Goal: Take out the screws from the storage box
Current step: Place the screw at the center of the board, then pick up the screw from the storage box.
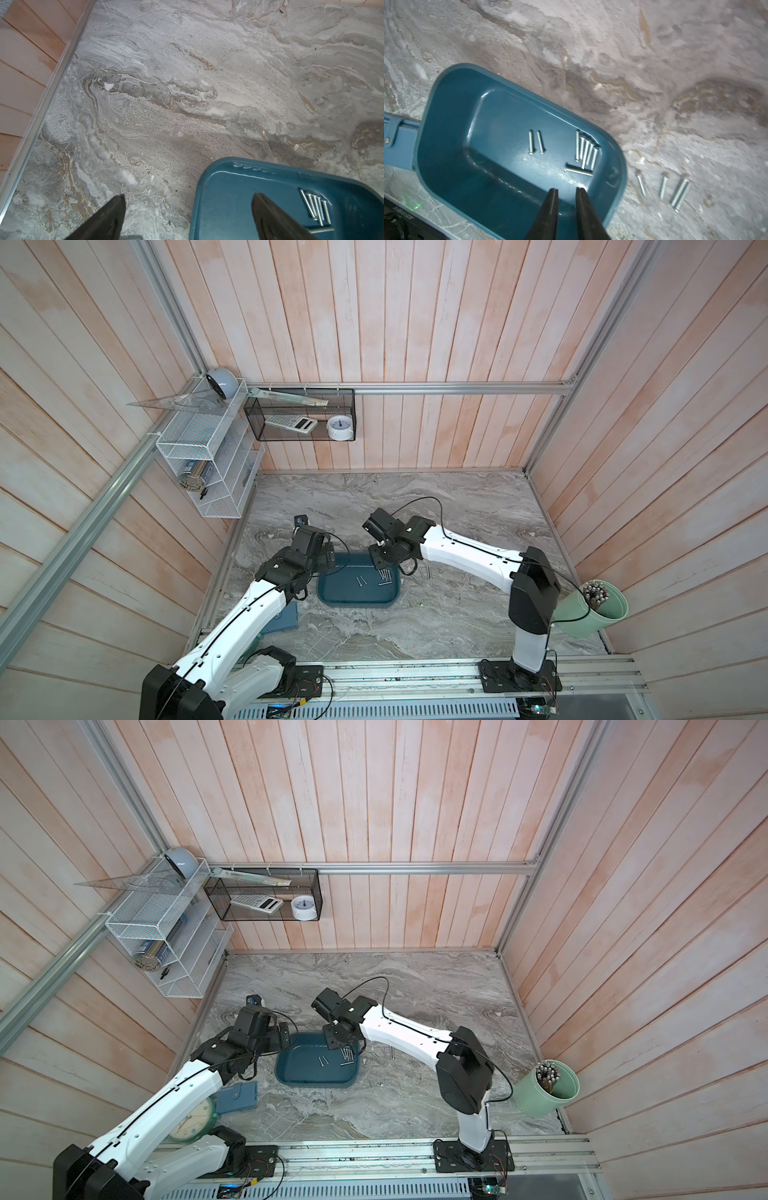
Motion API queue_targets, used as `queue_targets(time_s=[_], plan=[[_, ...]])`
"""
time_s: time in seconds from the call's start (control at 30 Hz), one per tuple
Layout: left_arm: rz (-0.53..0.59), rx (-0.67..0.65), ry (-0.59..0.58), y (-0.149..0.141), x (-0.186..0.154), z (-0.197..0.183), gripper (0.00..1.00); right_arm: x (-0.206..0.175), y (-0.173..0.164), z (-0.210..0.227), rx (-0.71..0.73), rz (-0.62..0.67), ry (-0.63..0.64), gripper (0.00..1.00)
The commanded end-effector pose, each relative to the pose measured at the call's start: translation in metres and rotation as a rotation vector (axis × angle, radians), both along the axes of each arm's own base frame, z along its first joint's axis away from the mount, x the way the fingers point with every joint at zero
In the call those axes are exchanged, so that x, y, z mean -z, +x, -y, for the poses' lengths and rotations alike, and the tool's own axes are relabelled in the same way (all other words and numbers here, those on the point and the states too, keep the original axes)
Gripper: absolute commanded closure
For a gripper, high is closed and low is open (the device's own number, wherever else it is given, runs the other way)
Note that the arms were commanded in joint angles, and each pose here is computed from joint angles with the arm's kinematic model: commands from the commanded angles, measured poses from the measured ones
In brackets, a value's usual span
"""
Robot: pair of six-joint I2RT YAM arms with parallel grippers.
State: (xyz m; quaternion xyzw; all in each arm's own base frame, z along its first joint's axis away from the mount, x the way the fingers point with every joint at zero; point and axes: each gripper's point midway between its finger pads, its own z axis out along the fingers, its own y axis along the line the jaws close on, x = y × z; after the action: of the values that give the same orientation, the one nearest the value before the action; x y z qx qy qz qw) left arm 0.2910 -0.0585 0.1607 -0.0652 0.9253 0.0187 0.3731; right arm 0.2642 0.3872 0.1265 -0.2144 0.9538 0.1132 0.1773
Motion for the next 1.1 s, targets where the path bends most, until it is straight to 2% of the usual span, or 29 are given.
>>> queue_targets(time_s=[0.0,0.23,0.43,1.07], plan=[[0.055,-0.023,0.013,0.003,-0.015,-0.007,0.0,0.03,-0.002,0.009,-0.022,-0.054,-0.132,0.78],[0.082,-0.037,0.007,0.003,-0.019,-0.011,0.0,0.06,0.001,0.006,-0.025,-0.086,-0.194,0.78],[0.063,-0.034,0.006,0.002,-0.015,-0.01,0.0,0.08,0.0,0.009,-0.024,-0.11,-0.239,0.79],[0.054,-0.033,0.002,0.003,-0.013,-0.009,0.0,0.104,0.001,0.022,-0.01,-0.117,-0.32,0.8]])
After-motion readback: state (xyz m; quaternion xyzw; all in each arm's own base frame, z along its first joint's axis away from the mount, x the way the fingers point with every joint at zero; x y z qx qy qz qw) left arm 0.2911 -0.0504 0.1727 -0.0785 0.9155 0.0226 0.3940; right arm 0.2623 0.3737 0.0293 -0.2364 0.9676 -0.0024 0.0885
